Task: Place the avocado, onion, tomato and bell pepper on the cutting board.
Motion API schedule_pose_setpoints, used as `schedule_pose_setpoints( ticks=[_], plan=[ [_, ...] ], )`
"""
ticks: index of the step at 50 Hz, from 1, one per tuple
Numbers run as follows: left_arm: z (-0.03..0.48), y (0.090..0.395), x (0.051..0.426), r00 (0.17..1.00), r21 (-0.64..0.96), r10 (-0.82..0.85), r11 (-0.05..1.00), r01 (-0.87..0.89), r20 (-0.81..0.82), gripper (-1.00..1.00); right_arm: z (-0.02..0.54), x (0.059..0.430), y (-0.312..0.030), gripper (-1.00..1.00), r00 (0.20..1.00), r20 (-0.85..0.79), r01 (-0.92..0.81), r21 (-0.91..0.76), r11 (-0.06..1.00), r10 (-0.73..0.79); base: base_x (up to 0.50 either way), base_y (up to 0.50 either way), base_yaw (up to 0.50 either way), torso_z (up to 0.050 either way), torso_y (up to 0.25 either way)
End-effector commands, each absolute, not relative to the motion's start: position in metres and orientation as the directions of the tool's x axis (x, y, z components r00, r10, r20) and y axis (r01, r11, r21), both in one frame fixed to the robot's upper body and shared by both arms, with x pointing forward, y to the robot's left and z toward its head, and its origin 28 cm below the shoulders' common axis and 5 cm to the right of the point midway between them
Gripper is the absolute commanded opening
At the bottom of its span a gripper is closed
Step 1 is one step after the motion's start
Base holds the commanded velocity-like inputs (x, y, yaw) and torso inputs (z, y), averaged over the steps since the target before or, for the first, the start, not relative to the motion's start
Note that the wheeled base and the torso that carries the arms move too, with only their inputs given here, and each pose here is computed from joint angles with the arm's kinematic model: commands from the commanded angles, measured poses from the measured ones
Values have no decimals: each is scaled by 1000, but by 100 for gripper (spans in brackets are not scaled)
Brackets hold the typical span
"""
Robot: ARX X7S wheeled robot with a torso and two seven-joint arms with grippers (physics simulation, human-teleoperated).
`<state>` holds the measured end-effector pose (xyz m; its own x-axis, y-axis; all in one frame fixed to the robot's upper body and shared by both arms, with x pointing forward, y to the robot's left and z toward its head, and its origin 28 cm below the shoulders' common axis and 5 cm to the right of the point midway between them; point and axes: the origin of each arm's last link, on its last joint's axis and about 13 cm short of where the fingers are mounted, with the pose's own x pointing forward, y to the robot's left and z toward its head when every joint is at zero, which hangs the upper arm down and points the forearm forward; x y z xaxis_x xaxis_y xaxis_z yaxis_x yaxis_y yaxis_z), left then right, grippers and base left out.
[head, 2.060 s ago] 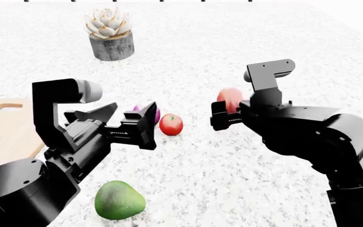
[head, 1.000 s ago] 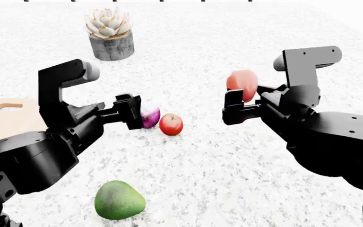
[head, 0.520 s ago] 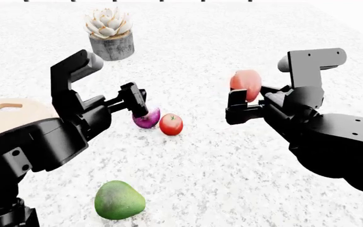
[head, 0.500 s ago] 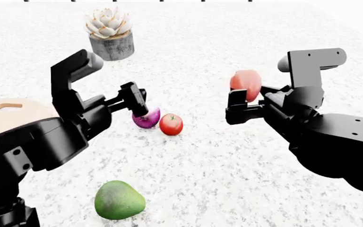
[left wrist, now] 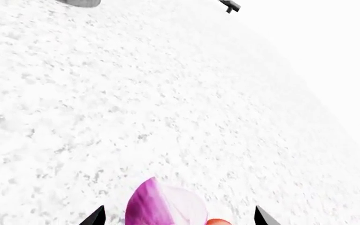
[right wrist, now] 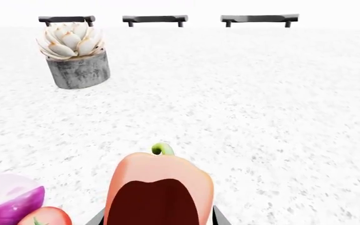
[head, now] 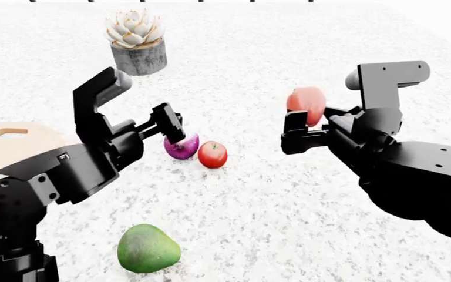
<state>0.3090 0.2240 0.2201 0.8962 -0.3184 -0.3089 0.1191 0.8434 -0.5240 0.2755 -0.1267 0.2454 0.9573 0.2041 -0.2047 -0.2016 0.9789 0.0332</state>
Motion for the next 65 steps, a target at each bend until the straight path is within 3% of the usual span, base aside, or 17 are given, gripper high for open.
schedule_pose_setpoints(
  ticks=[1,31,65],
  plan=[
    [212,223,319,888,-534,-316,840,97,-336,100,244,278,-130,-100,960,-195,-198,23,980,198,0,0,0,0,0],
    [194,221,347,877,-520,-278,853,39,-391,100,243,276,-134,-100,963,-195,-183,30,983,185,0,0,0,0,0],
    [172,210,355,819,-537,-353,841,66,-452,100,240,282,-137,-100,963,-204,-175,37,984,178,0,0,0,0,0]
  ],
)
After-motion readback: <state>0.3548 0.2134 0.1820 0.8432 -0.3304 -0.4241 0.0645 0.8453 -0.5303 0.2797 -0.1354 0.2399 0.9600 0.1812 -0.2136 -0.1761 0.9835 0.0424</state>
